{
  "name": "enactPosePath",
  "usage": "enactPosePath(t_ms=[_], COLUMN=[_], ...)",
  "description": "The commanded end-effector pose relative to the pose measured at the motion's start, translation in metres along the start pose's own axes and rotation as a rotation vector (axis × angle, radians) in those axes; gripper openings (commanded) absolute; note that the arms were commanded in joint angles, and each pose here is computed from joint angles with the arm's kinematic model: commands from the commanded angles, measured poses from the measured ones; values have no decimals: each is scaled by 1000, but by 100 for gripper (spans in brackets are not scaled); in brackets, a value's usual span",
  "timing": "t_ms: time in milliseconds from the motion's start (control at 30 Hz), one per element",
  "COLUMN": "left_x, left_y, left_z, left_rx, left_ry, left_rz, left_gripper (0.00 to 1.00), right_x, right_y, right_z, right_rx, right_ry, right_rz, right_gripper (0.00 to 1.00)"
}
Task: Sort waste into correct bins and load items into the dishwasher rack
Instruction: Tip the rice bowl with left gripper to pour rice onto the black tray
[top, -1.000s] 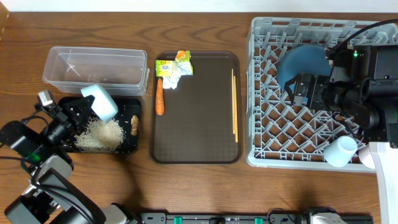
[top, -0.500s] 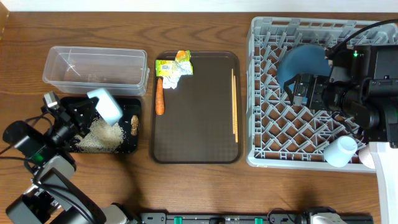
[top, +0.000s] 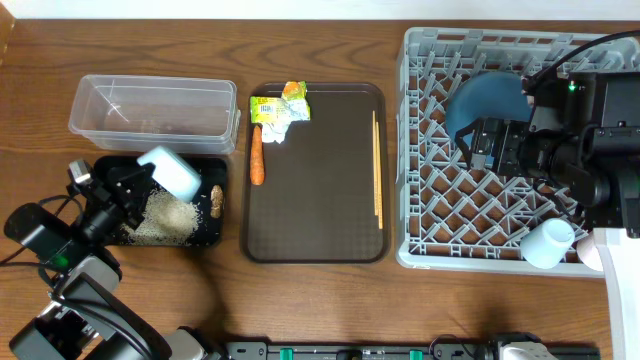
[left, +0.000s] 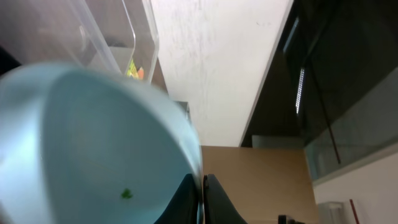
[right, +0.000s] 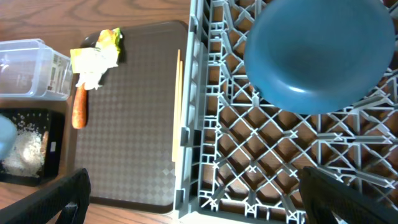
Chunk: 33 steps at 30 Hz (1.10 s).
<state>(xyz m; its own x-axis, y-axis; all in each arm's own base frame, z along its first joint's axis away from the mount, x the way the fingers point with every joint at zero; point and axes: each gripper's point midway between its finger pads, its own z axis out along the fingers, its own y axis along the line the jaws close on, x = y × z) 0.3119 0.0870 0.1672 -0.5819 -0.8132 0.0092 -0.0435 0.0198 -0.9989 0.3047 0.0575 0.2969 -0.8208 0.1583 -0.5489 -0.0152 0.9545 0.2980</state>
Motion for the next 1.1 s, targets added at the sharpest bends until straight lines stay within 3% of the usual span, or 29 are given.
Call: enactPosePath(t_ms=[0, 67, 100, 200, 500, 567, 633, 667, 733, 800, 900, 1000, 1067], left_x=[9, -6, -1, 14, 14, 7, 2, 22, 16, 9, 26, 24, 24], left_y=[-12, -3, -4, -15, -16, -19, -16, -18, -13, -4, -4, 11, 11], left_z=[1, -3, -1, 6, 7, 5, 1, 9, 10, 10, 16, 16, 15], left_rx=[31, -3, 3, 35, 36, 34, 23, 42, 29, 4, 26, -14, -6], left_ry=[56, -29, -4, 85, 82, 46, 19, 115, 53, 5, 90, 57, 60], left_rz=[194, 9, -59, 130, 143, 245, 93, 118, 194, 67, 229, 49, 166], left_gripper=[6, 6, 6, 6, 6, 6, 6, 6, 6, 6, 6, 6, 6], right_x=[0, -2, -3, -2, -4, -4, -4, -2, -1, -4, -3, -3, -3], right_y=[4, 5, 5, 5, 5, 5, 5, 5, 4, 5, 6, 6, 6], right_z=[-3, -3, -3, -3, -3, -3, -3, -3, -3, -3, -4, -4, -4], right_rx=[-25, -29, -31, -29, -31, -31, -32, -29, -25, -32, -38, -38, -38], right_ry=[-4, -13, -17, -14, -21, -20, -22, -15, -10, -20, -17, -18, -18], right_rz=[9, 7, 6, 7, 5, 5, 5, 6, 8, 5, 5, 5, 5], right_gripper=[99, 99, 99, 99, 99, 99, 99, 99, 99, 99, 99, 99, 99])
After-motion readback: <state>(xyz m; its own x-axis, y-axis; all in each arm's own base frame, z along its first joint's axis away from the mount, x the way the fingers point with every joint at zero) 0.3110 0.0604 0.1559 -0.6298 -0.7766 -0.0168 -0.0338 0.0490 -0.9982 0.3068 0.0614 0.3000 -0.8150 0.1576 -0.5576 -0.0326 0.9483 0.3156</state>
